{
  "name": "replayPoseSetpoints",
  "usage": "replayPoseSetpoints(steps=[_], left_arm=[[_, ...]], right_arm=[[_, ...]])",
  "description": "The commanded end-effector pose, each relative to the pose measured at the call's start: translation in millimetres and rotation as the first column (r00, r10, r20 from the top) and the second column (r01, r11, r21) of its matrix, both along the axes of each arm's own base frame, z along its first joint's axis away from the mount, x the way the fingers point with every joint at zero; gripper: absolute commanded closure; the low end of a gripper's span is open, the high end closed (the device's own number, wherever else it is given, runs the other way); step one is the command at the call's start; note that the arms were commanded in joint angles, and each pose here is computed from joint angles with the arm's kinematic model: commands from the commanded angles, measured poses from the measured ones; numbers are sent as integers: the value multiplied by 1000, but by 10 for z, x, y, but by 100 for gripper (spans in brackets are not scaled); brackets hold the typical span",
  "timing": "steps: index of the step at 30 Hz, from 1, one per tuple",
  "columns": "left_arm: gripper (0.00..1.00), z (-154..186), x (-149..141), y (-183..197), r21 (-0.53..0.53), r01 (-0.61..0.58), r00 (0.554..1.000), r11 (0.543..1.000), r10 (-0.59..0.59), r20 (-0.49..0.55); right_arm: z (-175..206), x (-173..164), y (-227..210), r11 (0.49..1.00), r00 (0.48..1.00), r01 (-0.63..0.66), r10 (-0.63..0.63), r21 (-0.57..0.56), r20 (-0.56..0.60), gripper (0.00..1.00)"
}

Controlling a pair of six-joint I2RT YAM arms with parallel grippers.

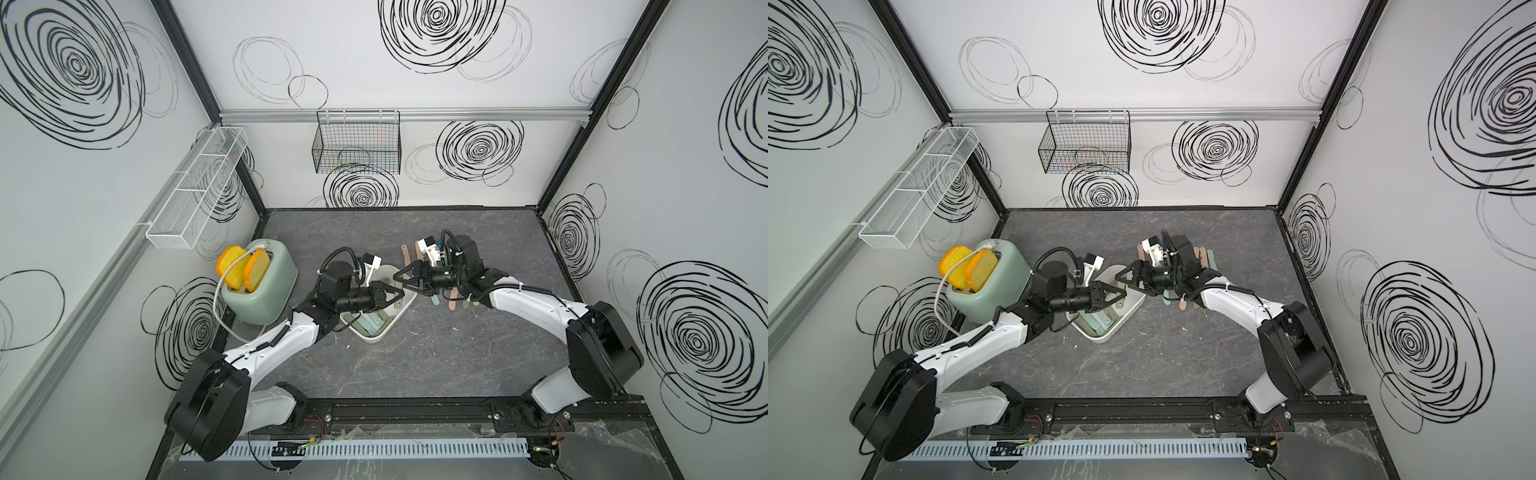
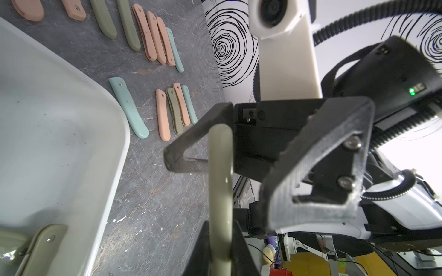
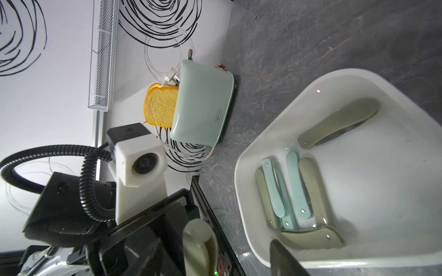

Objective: Take the fruit knife out of the storage box
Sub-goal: Pick up the fruit knife from the storage box.

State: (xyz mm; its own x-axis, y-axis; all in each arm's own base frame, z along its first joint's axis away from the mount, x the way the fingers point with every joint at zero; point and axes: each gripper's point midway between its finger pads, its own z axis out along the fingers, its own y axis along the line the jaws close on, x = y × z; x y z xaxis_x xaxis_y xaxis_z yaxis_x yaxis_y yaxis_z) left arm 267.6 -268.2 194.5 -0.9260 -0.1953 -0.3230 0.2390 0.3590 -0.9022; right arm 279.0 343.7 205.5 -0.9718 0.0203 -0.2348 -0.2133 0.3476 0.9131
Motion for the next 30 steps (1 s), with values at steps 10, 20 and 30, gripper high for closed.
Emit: replayPoseSetpoints(steps=[10,20,30], left_arm=[[100,324,190,-114,-131,18,1000,991,-15,27],[91,310,230,-99,-161,5,1000,987,-5,1],[10,234,255,-36,-138,-13,1000,990,10,-28]], right_arm=[[274,96,134,997,999,-15,11,79,48,63],[293,168,103,997,999,-1,-4,83,54,84],[258,236,66,997,999,16,-20,76,49,95]])
